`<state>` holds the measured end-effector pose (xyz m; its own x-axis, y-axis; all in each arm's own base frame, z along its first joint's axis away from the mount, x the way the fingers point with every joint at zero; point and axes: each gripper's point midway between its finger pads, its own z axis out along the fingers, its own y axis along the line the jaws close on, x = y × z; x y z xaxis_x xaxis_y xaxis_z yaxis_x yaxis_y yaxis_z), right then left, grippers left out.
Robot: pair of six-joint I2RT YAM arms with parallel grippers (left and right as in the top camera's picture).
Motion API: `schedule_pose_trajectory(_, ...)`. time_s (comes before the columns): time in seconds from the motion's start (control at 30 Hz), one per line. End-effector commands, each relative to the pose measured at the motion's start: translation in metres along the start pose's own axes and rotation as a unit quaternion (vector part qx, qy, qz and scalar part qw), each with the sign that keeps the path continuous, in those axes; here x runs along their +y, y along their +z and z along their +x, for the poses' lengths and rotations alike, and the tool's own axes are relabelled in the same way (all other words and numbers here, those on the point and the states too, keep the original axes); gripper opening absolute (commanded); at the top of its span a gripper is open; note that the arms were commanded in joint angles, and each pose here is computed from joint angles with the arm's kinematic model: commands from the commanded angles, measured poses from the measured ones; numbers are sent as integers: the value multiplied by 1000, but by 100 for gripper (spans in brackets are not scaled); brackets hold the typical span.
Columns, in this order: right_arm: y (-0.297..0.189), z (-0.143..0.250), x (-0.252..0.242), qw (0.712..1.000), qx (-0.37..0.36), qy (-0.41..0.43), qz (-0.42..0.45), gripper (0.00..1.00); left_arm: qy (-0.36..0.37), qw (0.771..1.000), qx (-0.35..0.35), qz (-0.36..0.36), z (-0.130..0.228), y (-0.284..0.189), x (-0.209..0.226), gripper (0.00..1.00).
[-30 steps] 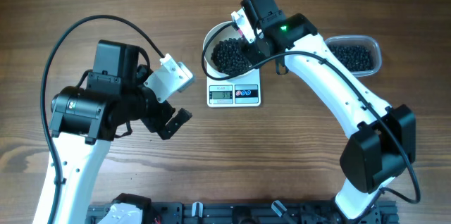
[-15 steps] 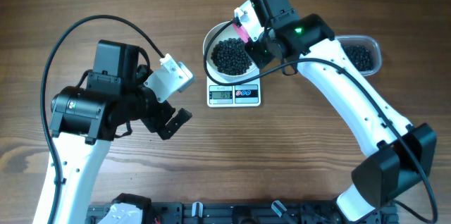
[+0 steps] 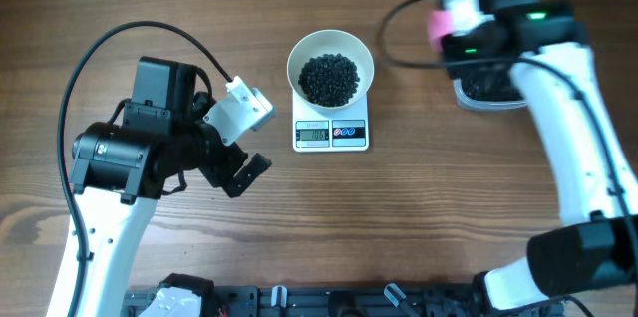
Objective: Scoop item into bowl and weigh 150g on scale
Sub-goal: 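Return the empty scoop right to the bean tub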
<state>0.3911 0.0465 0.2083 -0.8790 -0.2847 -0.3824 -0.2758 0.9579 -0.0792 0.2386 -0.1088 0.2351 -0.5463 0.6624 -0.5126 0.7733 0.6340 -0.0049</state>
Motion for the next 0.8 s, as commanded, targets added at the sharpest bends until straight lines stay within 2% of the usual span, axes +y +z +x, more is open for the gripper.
schedule_pose_trajectory(0.0, -10, 18, -56, 997, 11, 71, 42, 4, 8, 1000, -5, -4, -2, -3, 2, 100)
schedule_pose_trajectory(0.1, 2, 52, -97, 989, 69, 91, 93, 4, 8, 1000, -5, -4, -2, -3, 2, 100)
schedule_pose_trajectory(0.23, 31, 81, -92, 986, 121, 85, 83, 4, 8, 1000, -5, -4, -2, -3, 2, 100)
schedule_pose_trajectory(0.33, 47, 109, -99, 975, 164, 93, 118, 4, 8, 1000, -5, -4, -2, -3, 2, 100)
schedule_pose_trajectory(0.57, 65, 119, -117, 963, 171, 105, 180, 4, 8, 1000, -5, -4, -2, -3, 2, 100)
schedule_pose_trajectory(0.77, 93, 131, -117, 950, 227, 71, 202, 4, 8, 1000, -5, -4, -2, -3, 2, 100)
